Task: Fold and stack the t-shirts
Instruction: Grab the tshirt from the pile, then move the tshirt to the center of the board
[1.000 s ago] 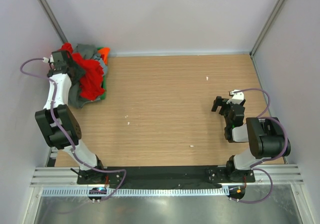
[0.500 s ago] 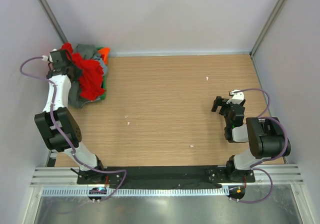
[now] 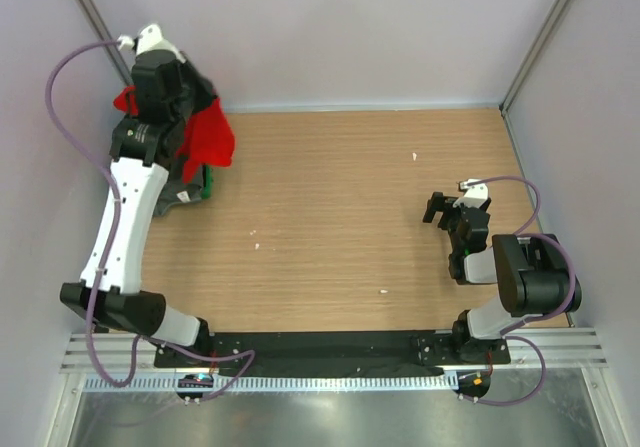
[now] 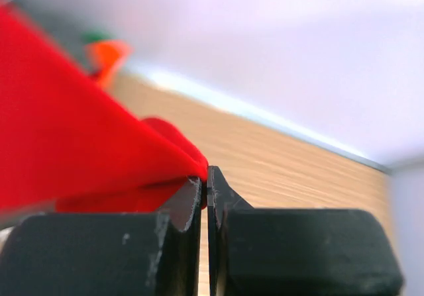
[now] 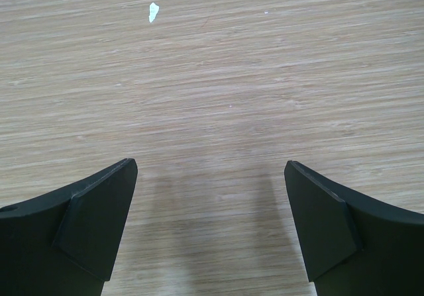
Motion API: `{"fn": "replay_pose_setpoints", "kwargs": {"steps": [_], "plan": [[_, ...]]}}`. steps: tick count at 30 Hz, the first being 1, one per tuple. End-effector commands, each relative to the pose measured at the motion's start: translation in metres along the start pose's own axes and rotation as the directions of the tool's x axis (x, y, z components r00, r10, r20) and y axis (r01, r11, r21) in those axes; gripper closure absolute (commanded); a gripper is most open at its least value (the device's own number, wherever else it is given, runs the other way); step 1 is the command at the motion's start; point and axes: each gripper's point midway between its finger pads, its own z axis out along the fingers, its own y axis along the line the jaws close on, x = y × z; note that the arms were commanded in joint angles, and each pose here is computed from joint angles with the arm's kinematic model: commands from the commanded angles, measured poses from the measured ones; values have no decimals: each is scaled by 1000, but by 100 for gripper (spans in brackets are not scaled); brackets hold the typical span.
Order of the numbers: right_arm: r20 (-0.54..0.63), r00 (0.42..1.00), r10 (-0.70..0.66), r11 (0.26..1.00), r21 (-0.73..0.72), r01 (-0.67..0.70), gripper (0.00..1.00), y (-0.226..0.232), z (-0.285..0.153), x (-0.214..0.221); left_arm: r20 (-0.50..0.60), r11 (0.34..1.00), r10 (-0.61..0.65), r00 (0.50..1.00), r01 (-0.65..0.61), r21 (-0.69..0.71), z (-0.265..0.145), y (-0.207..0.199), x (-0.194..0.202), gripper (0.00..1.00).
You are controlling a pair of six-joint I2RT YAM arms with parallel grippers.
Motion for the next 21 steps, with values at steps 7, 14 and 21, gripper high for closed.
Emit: {"fn": "replay_pose_setpoints", "kwargs": {"steps": [7,14,21], "plan": [[96,995,-4,1000,17,2,0,-3,6,-27,-163,936,167,972,-104,337,-47,-149,73,56],[96,995,-5,1000,17,3,0,-3,6,-27,-410,965,227,883,-146,220,-54,-97,190,0],[98,995,-3,1000,18,2,0,-3,6,-28,-488,967,246,837,-182,176,-106,-42,239,0]]}}
